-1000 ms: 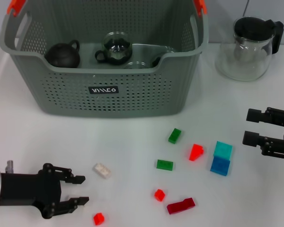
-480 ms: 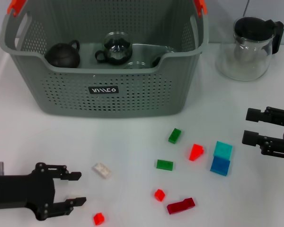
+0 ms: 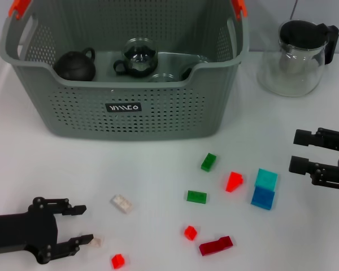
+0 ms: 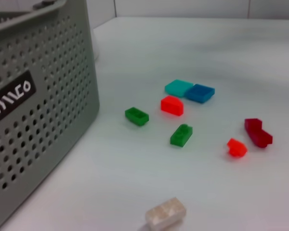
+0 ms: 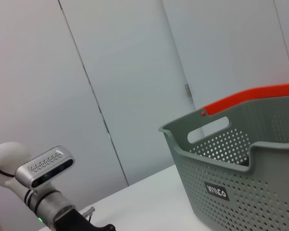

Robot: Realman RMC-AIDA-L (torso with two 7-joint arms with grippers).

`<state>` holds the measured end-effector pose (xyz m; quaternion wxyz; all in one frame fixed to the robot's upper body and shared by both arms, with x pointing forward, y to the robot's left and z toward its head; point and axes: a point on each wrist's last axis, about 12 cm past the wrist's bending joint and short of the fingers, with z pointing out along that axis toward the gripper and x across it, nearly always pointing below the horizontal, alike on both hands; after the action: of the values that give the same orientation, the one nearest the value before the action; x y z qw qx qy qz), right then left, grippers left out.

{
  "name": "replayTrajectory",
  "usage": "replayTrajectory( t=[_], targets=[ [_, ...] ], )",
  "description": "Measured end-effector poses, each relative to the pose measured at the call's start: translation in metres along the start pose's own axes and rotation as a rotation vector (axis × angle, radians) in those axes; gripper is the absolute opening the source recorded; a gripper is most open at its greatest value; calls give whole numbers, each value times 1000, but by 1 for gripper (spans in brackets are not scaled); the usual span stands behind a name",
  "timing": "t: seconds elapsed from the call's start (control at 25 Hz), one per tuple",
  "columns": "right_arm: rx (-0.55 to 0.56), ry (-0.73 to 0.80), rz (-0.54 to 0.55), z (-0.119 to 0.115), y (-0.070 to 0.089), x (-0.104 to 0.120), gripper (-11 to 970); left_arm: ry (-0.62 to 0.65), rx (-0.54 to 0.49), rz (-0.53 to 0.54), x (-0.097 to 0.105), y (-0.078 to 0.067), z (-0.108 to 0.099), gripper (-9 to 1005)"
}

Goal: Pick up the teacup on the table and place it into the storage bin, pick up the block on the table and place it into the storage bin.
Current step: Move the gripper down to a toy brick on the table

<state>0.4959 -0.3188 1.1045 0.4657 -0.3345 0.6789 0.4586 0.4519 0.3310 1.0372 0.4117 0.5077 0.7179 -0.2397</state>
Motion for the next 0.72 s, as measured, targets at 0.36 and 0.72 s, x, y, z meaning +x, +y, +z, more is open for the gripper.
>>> replayTrajectory(
  t=[0.36,0.72],
  targets=[
    [3,1,5,-1,1,2,744,22,-22,-4,3,3,3,556],
    [6,16,12,-2,1,4,745,15,-60,9,-2,13,9,556]
  ],
)
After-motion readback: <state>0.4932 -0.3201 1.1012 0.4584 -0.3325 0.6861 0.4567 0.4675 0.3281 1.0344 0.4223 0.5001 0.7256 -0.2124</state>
